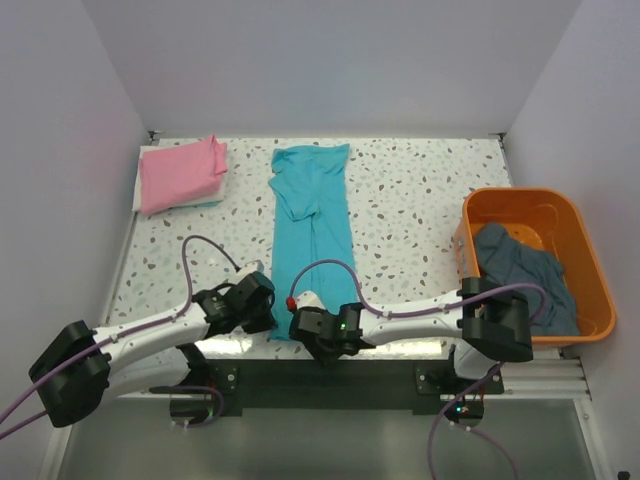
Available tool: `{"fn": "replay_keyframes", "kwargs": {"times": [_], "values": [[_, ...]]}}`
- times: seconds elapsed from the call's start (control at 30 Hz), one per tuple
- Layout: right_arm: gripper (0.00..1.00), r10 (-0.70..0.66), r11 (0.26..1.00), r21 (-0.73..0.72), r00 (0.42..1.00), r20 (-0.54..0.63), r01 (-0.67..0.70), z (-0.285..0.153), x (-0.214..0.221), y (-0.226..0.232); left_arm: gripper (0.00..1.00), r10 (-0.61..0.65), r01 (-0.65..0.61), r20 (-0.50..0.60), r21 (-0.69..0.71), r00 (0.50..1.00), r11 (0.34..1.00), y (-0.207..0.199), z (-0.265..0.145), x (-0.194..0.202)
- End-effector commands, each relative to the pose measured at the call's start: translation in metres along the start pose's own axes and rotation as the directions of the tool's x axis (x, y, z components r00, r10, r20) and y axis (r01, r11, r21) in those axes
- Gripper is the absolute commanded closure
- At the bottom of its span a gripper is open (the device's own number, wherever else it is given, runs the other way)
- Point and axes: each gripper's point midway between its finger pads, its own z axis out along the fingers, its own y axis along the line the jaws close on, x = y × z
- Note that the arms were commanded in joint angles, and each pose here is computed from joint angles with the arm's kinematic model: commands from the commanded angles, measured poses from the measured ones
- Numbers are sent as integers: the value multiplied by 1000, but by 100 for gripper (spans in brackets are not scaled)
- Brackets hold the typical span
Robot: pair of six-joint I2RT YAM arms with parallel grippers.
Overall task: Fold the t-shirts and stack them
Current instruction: Fold the tshirt
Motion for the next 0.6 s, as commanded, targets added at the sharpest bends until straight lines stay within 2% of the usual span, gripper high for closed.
{"fn": "replay_keyframes", "kwargs": {"times": [0.0, 0.27, 0.43, 0.57], "values": [[55, 39, 997, 70, 997, 61, -43, 1, -17, -5, 95, -3, -4, -83, -91, 997, 996, 30, 6, 24], [71, 53, 990, 126, 998, 45, -59, 15, -9, -14, 97, -11, 4, -78, -92, 997, 996, 32, 5, 25], [100, 81, 980, 178, 994, 68, -92, 14, -9, -25, 99, -12, 4, -76, -99, 997, 995, 34, 5, 25], [100, 89, 987, 121, 991, 102, -101, -1, -20, -15, 100, -15, 7, -76, -110, 997, 994, 36, 5, 25]]}}
